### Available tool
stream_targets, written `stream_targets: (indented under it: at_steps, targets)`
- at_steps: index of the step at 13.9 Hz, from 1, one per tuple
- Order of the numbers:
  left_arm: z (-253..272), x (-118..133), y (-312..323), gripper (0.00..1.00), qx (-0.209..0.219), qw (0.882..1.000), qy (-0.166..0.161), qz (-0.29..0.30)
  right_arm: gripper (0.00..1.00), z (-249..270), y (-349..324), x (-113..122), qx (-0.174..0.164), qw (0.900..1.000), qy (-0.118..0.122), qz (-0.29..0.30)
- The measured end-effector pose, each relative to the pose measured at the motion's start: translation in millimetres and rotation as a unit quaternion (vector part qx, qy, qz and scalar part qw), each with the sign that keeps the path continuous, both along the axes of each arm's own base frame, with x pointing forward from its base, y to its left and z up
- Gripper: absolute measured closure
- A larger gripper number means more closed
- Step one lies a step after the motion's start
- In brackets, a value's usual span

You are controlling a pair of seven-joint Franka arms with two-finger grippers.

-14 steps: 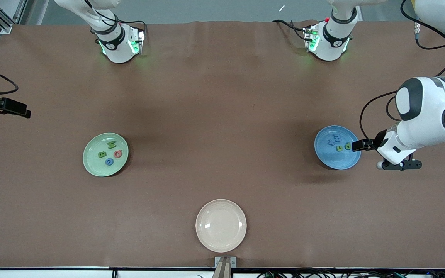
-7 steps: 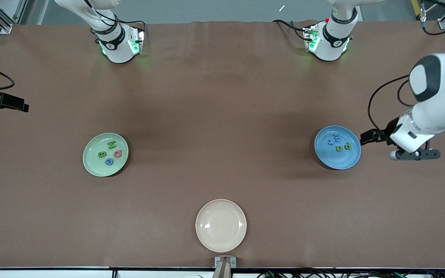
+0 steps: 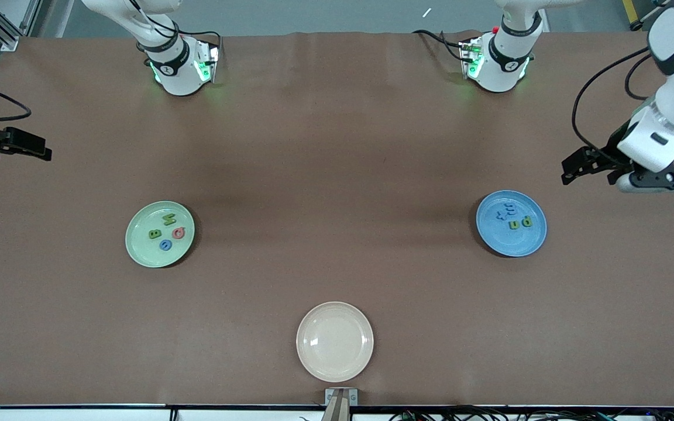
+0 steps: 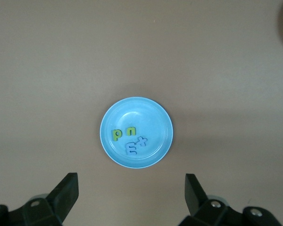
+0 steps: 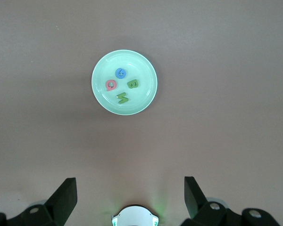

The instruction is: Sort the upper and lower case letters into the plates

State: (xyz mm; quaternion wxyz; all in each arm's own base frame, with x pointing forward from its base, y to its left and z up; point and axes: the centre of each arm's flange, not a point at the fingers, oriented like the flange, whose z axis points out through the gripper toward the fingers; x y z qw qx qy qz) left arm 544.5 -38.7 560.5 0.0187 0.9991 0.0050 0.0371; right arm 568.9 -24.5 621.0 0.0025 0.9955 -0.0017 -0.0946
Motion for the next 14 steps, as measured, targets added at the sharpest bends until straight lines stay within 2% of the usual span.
stream_targets:
  at_steps: [4,6,10,14]
  targets:
    - [71.9,-12.3,7.2,0.0,0.0,1.0,0.004,0.004,0.0,-6.2,-11.4,-1.2,0.0,1.0,0.003,-0.01]
    - [91.6,-15.4,7.5,0.0,0.0,1.0,-0.002,0.003,0.0,-8.3,-15.4,-5.3,0.0,1.0,-0.009,-0.014]
    - [92.8,-14.9,8.9,0.0,-0.001,1.0,0.0,0.005,0.0,-7.3,-15.7,-29.4,0.003,1.0,-0.028,-0.014]
    - [91.4,-14.2,7.6,0.0,-0.001,1.0,0.002,0.004,0.0,-1.8,-17.2,-41.0,0.004,0.999,-0.034,-0.015]
